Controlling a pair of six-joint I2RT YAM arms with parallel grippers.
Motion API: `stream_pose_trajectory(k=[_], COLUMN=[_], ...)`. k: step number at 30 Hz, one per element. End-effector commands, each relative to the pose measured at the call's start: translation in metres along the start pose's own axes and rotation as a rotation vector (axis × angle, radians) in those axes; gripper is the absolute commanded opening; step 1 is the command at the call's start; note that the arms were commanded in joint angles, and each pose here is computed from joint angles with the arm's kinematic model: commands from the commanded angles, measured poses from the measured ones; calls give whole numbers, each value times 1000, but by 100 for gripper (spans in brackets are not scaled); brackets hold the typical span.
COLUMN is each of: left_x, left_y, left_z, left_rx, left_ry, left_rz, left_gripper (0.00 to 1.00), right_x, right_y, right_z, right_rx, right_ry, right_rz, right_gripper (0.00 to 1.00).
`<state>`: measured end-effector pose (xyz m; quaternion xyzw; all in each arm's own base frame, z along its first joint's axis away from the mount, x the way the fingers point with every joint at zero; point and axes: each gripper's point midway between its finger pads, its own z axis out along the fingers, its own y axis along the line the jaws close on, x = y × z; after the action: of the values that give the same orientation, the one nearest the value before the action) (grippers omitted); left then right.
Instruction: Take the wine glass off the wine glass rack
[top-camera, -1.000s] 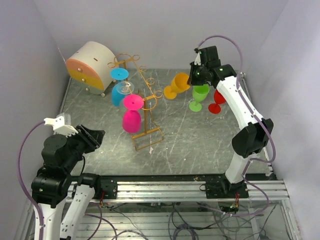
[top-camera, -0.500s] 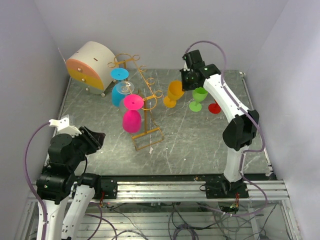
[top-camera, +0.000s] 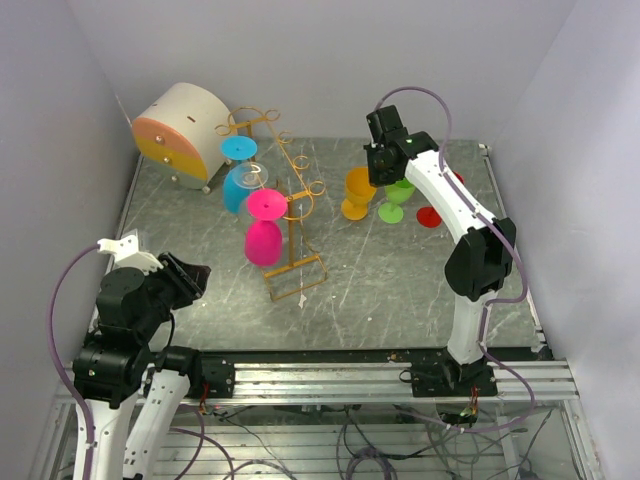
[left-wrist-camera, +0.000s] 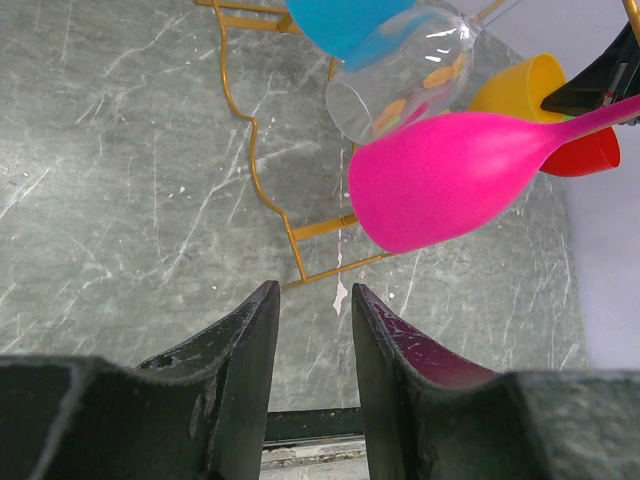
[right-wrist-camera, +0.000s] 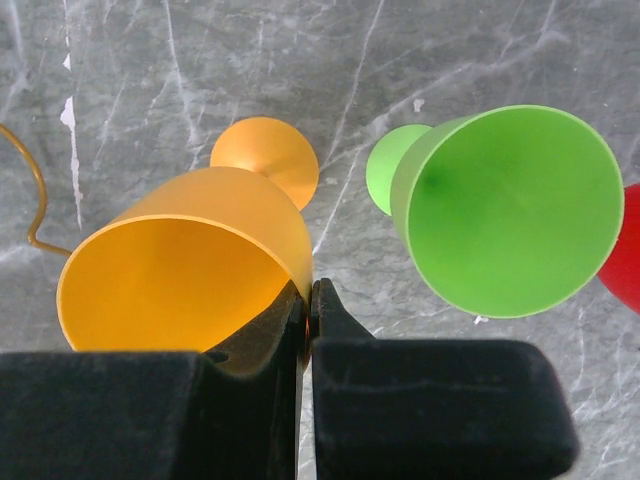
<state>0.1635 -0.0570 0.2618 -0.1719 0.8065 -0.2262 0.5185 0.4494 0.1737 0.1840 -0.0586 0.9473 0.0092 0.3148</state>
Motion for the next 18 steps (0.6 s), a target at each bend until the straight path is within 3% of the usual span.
stream_pose_trajectory(k=[1, 11, 18], left_x=[-4, -4, -2], left_y=[4, 5, 6], left_z=[2, 4, 6], left_rx=[-21, -30, -39], left_ry=[-17, -9, 1], left_rz=[11, 6, 6], left_gripper=[46, 47, 50], right_x=[-1, 6, 8], right_y=[-12, -20, -17], right_z=[9, 20, 19], right_rx=[56, 73, 51], right_ry=[-9, 5, -1], right_rz=[28, 44, 49], right_gripper=[0, 1, 17])
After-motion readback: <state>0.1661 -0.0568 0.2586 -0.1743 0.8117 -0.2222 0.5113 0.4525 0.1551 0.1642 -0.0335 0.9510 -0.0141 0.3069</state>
